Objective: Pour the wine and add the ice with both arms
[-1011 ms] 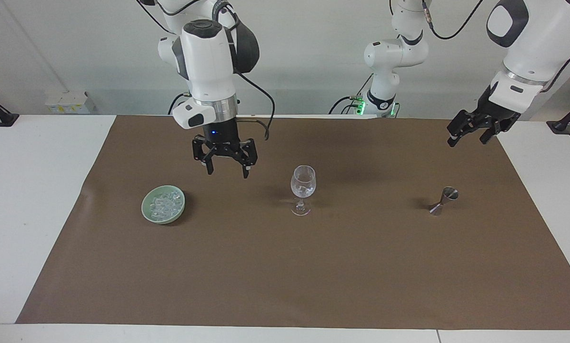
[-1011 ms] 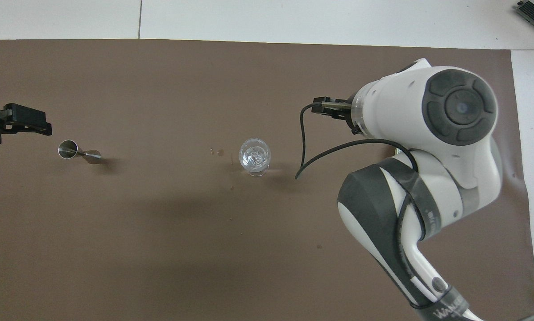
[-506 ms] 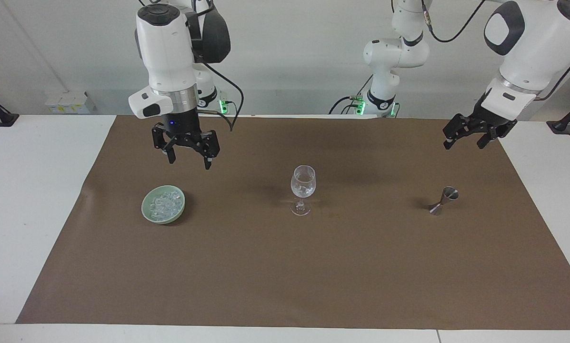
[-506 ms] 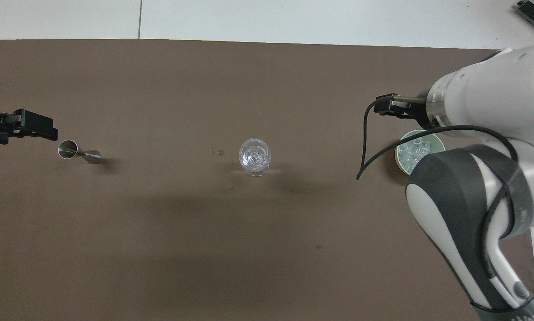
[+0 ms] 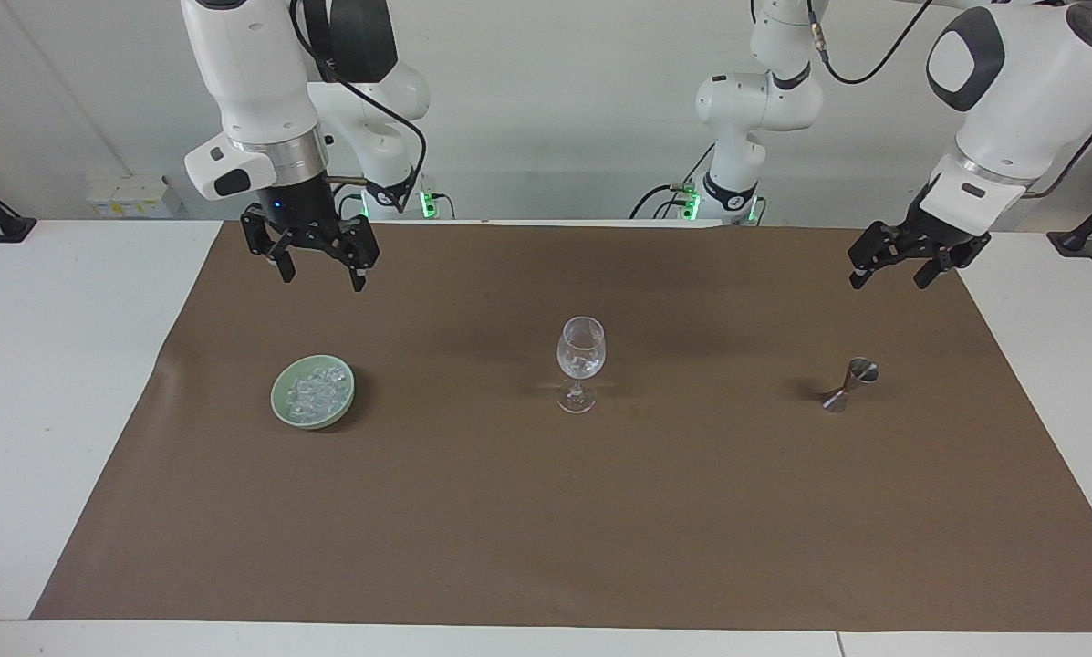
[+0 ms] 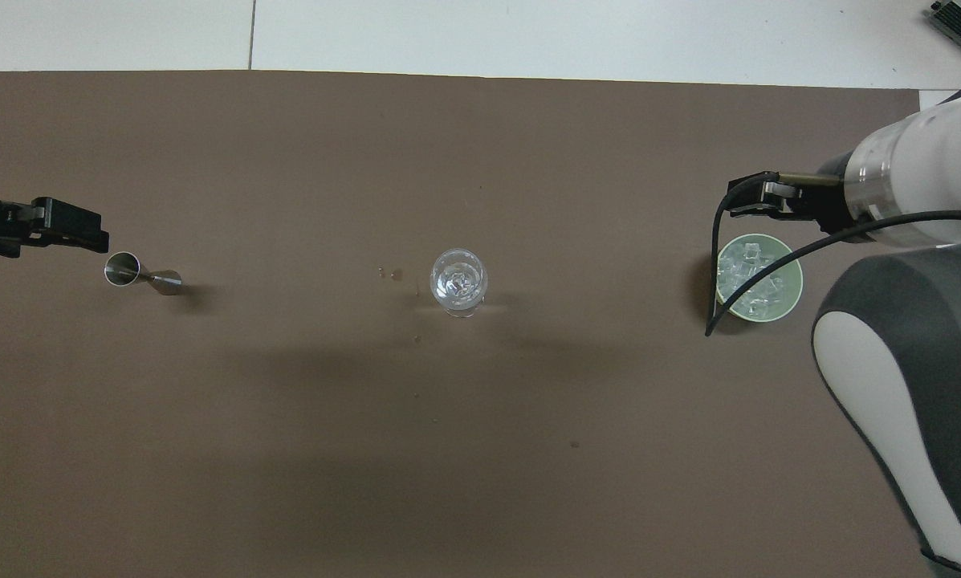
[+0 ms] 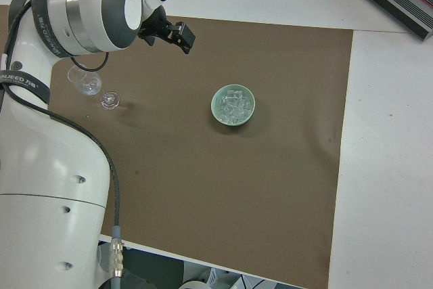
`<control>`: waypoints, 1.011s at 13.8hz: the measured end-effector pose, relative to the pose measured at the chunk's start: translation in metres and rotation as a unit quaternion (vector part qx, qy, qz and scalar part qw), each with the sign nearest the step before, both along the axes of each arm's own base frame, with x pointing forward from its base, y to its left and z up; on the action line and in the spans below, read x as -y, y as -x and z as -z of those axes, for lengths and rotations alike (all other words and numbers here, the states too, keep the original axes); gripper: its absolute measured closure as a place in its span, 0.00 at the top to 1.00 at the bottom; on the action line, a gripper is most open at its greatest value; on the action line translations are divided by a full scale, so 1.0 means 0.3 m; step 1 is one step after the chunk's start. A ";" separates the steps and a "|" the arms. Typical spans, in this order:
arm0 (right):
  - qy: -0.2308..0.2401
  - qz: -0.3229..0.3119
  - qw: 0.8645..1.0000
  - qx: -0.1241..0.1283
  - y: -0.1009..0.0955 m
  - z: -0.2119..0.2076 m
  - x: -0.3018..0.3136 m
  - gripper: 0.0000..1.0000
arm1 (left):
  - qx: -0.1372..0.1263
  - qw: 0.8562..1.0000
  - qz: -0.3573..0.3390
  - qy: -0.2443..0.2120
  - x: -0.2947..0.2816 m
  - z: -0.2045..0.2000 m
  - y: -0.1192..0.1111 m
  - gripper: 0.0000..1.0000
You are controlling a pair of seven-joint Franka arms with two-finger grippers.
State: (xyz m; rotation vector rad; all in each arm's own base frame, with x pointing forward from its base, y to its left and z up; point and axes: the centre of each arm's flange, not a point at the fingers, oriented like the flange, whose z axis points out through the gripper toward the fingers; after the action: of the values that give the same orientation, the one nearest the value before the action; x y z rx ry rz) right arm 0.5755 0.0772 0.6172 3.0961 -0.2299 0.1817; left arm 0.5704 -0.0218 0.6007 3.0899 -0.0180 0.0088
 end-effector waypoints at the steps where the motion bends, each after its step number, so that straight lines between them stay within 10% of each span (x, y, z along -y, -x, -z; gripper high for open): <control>1: 0.001 -0.002 1.000 -0.006 0.006 -0.011 0.009 1.00 | 0.000 1.000 0.000 0.000 -0.002 0.000 0.000 1.00; 14: -0.016 -0.012 0.999 -0.047 0.133 -0.170 0.178 1.00 | -0.007 1.000 0.002 0.001 0.001 -0.002 0.005 1.00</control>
State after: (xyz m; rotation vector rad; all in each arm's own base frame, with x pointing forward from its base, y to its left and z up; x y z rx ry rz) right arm 0.5356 0.0237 0.6683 3.1309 -0.1954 0.0346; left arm 0.5687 -0.0220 0.6013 3.0881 -0.0233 -0.0144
